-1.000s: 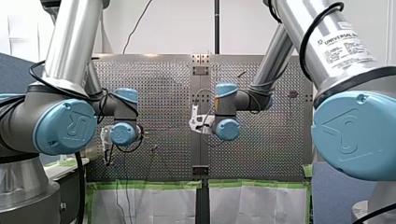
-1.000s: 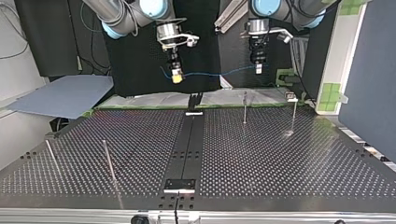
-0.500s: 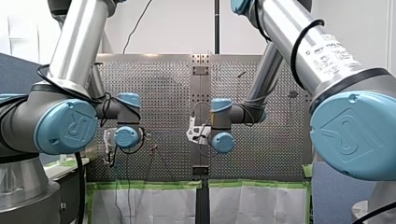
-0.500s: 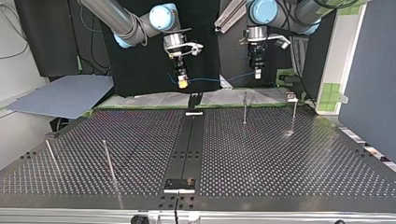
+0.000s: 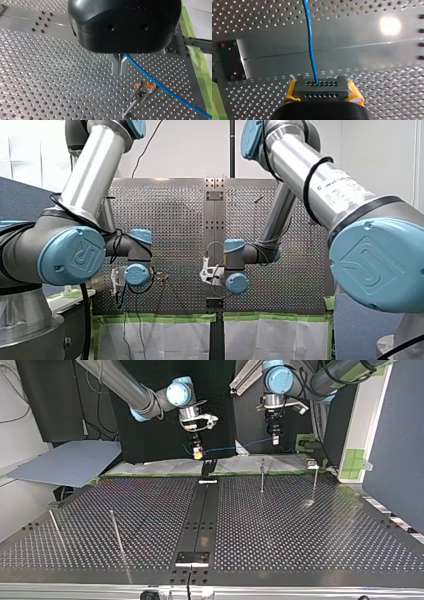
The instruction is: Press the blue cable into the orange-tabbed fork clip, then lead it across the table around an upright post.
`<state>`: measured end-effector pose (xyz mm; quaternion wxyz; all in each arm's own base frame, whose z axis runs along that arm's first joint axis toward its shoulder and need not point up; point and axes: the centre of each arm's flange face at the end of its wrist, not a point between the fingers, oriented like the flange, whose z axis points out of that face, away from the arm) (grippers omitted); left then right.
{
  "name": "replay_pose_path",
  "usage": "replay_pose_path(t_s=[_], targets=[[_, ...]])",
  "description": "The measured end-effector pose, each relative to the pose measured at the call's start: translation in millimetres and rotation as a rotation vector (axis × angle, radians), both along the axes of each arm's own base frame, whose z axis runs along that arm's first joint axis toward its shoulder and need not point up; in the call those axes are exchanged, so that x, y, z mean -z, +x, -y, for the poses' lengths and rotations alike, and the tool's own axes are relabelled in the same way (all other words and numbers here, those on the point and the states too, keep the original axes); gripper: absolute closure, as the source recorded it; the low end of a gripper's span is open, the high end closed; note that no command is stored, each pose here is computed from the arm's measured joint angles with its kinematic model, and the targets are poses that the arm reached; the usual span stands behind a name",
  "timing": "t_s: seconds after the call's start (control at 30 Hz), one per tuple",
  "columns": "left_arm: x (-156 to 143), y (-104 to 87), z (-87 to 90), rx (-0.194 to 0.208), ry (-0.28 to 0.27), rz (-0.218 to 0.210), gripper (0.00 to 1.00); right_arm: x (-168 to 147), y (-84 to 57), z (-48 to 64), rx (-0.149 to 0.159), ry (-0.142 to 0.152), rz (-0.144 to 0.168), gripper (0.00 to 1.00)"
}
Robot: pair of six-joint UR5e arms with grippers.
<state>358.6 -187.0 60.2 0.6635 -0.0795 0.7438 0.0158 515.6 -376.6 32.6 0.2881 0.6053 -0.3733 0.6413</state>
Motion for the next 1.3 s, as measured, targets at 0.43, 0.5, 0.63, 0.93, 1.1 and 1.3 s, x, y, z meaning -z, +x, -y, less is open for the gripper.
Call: replay_pose_path(t_s=[0.43,0.5,0.63,0.93,1.1,1.3], targets=[[12.3,28.1,1.9,0.034,-0.038,0.002,0.99,56.2,0.0,20.7,0.008,0.083,-0.074,1.00],[16.6,35.8,3.0,0.033,-0.045,0.005,0.99,63.8,-3.5,22.5,0.013,0.091,-0.083,1.00],[26.8,45.7,3.6,0.031,-0.052,-0.001,0.99,68.6,-9.6,29.0,0.025,0.096,-0.092,1.00],[57.2,46.5,-0.4,0.020,-0.054,-0.066,0.99,66.9,-16.9,44.2,0.047,0.086,-0.101,1.00],[72.8,48.1,-3.2,0.018,-0.063,-0.117,0.99,62.8,-15.2,52.0,0.051,0.081,-0.117,1.00],[73.6,58.8,-3.6,0.017,-0.069,-0.133,0.99,58.9,-10.6,56.1,0.034,0.074,-0.142,1.00]])
